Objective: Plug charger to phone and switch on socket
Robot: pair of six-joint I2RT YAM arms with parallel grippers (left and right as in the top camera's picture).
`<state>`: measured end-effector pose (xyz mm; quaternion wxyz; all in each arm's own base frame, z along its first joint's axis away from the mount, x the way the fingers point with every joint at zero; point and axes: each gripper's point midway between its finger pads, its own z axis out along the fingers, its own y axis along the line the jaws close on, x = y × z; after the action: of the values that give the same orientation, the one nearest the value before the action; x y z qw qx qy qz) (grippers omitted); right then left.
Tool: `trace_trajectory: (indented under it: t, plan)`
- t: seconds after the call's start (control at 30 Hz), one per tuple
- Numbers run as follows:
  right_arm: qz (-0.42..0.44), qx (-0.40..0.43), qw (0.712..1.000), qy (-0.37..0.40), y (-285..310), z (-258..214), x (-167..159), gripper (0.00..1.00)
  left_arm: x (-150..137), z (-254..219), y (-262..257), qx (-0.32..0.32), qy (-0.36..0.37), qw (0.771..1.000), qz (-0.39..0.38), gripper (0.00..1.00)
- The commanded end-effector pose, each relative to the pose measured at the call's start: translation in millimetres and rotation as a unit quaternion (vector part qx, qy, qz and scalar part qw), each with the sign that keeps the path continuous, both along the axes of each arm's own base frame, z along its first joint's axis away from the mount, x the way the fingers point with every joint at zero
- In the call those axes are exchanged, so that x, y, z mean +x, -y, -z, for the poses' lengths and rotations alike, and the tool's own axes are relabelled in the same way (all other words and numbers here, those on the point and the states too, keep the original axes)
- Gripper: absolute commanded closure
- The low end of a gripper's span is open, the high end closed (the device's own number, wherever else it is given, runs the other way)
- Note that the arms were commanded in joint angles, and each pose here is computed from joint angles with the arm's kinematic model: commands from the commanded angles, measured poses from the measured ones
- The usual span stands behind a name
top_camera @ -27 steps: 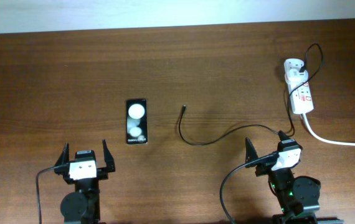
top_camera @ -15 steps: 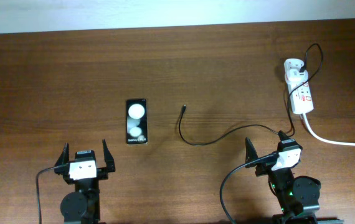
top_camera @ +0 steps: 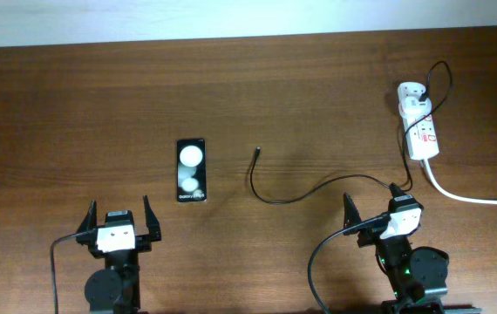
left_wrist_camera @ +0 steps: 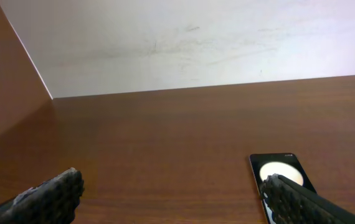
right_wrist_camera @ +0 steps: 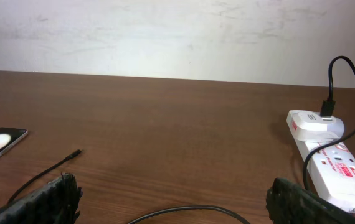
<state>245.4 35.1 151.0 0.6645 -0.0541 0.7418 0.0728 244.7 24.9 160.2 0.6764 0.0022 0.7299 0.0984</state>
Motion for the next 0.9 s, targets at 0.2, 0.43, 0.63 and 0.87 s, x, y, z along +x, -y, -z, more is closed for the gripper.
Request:
trace_trajectory:
  t: [0.2,0.43,0.63,0.87]
  plan:
    - [0.002,0.001,1.000,-0.002,0,2,0,0.01,-3,-57,16,0.006,0.072,0.996,0.046,0.01]
    - [0.002,0.001,1.000,-0.002,0,2,0,0.01,17,-110,22,0.001,-0.013,0.998,0.066,0.01]
    - [0.002,0.001,1.000,-0.002,0,2,0,0.01,60,-144,63,-0.039,-0.149,0.971,0.181,0.01]
    - [0.002,0.001,1.000,-0.002,0,2,0,0.01,104,-128,100,-0.090,-0.351,0.900,0.242,0.01]
